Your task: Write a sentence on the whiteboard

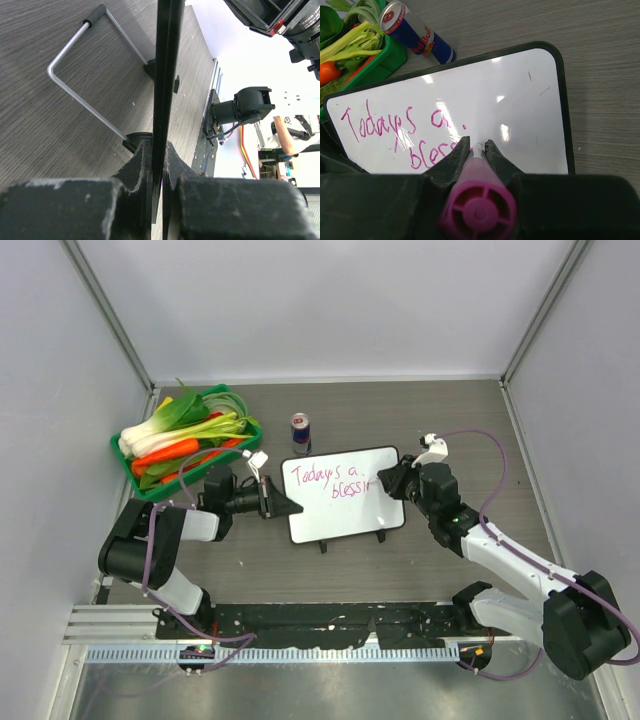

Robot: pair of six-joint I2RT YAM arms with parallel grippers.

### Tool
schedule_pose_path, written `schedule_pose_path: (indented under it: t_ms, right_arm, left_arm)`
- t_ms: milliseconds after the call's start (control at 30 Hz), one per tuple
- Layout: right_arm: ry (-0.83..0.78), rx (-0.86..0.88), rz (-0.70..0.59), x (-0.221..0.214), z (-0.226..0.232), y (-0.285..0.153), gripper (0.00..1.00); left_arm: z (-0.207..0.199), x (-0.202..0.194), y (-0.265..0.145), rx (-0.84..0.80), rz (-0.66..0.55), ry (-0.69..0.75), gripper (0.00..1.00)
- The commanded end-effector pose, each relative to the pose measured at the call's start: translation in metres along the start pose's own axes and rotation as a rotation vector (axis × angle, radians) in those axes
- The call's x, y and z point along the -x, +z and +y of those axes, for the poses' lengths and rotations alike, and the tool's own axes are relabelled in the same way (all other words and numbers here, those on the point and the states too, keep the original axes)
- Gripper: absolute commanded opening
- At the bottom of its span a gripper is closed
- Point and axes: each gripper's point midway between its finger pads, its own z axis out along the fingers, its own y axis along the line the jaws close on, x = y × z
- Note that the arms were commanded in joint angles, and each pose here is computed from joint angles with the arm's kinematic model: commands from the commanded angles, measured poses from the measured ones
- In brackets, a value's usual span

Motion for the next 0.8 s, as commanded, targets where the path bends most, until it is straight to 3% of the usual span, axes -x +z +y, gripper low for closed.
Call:
schedule_pose_path:
  t_ms: [0,767]
  right_arm:
    - [-0.025,-0.043,-0.057,0.021,-0.003,0.003,0.0]
    - [-0.034,-0.073,0.0,-0.004,-0.018,-0.006,0.01]
  left_arm:
    - [0.019,-0.004,0.002,0.078,-0.002,-0.04,0.0]
    - [0.019,-0.004,0.002,0.078,-0.002,-0.04,0.0]
